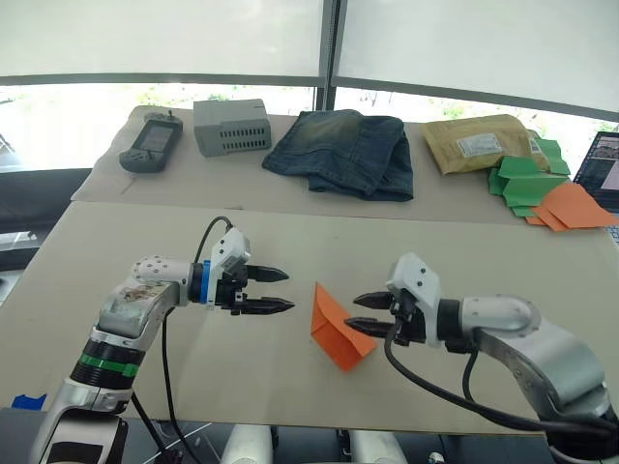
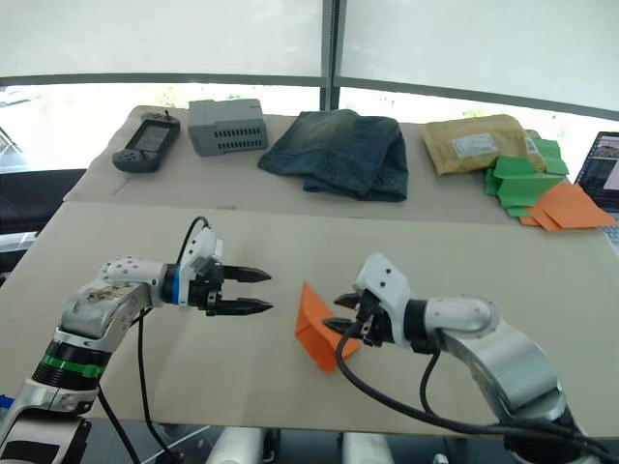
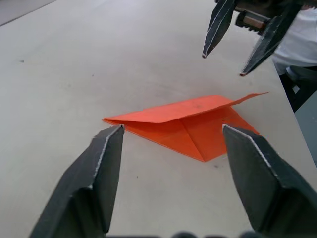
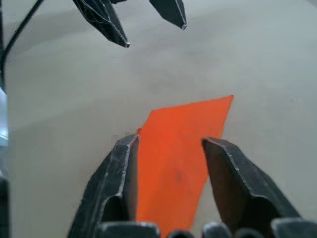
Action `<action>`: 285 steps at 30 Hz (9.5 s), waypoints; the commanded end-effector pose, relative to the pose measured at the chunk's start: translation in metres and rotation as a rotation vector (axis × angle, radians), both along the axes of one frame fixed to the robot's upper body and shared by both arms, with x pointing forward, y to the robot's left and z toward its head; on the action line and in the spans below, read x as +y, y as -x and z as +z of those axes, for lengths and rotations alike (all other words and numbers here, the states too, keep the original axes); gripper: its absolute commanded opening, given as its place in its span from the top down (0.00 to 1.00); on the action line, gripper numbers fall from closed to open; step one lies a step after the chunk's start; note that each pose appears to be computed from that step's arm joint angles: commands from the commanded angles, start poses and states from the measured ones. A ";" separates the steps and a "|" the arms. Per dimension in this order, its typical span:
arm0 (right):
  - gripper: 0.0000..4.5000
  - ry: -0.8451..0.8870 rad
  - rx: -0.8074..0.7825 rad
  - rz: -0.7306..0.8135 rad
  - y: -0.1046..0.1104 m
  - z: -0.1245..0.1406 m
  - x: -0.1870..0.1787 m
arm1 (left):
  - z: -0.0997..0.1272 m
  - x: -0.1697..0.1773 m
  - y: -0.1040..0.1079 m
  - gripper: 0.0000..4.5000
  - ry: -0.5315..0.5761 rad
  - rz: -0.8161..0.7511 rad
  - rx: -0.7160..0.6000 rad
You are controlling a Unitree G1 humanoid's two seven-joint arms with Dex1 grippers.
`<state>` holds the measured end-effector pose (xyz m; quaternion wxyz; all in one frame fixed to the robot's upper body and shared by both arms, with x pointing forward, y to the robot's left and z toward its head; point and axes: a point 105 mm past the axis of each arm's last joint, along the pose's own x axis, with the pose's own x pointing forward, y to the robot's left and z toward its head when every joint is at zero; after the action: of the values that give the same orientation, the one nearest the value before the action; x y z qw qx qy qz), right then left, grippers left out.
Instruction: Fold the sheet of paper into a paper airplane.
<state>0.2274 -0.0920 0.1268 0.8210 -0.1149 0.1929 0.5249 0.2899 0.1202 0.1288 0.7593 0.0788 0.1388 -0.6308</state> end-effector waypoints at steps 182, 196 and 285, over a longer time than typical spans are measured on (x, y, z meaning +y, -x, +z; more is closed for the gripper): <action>1.00 0.045 -0.160 0.426 -0.028 -0.030 -0.026 | -0.053 -0.053 -0.014 1.00 -0.130 -0.168 -0.009; 1.00 -0.066 0.272 0.302 -0.046 -0.040 -0.025 | -0.045 -0.060 0.005 1.00 -0.098 -0.222 -0.006; 1.00 0.051 0.508 0.127 -0.062 -0.064 -0.038 | -0.067 -0.054 0.009 1.00 -0.103 -0.124 -0.180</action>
<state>0.2874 -0.1185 0.0698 0.6993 -0.0005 0.3772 0.6072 0.2823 0.0650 0.0638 0.7255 0.1761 0.0926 -0.6589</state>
